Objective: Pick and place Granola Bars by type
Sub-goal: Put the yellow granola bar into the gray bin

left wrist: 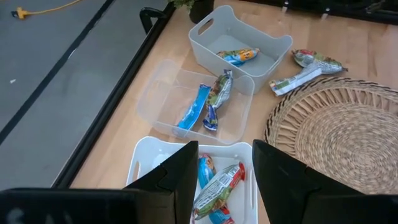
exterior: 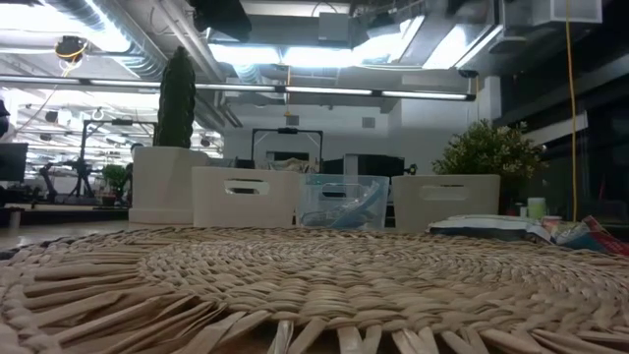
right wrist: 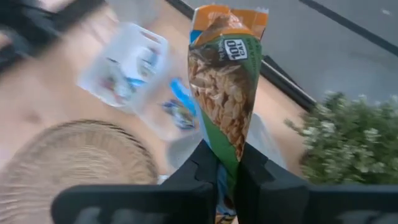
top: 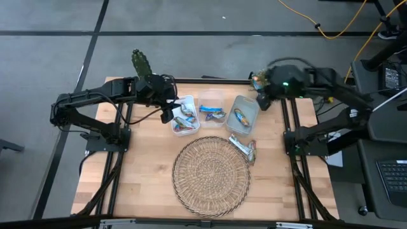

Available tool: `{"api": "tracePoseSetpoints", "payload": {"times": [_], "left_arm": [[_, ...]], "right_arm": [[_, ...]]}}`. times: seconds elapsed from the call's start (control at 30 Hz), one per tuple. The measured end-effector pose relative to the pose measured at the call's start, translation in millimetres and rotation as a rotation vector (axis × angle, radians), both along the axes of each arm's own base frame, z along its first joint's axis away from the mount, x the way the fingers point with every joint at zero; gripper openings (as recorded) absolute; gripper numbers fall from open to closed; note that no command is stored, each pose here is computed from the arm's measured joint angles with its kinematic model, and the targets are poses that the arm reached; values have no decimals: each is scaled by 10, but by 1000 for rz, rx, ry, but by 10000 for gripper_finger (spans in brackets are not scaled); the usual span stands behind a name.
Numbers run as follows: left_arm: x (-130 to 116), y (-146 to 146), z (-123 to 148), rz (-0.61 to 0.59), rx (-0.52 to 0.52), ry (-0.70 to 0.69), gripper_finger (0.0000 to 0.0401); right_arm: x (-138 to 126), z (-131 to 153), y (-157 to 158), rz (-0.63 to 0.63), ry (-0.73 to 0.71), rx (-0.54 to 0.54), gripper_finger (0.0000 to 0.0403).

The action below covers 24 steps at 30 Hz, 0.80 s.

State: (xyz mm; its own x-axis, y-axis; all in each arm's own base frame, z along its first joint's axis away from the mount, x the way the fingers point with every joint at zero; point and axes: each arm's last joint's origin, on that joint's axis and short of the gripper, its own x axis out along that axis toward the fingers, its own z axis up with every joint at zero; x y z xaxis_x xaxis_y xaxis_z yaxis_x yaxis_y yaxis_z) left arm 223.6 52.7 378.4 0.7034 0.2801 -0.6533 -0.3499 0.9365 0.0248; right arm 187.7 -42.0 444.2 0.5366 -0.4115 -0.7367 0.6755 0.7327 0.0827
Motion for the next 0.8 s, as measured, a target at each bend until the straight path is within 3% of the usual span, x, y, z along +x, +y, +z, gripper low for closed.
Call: {"api": "tracePoseSetpoints", "payload": {"times": [0.13,0.27,0.43,0.57,0.8], "left_arm": [[-1,5,0,19,4,0,143],[-1,4,0,18,4,0,143],[-1,4,0,24,-2,-3,143],[-2,4,0,32,-11,-6,143],[-2,4,0,36,-14,-8,143]], "right_arm": [[202,-381,-146,-9,117,32,31],[378,-1031,-253,9,199,111,45],[396,-1735,-311,-16,238,212,24],[370,-1933,-322,-26,241,252,23],[362,-1953,-368,-59,217,272,73]]}}
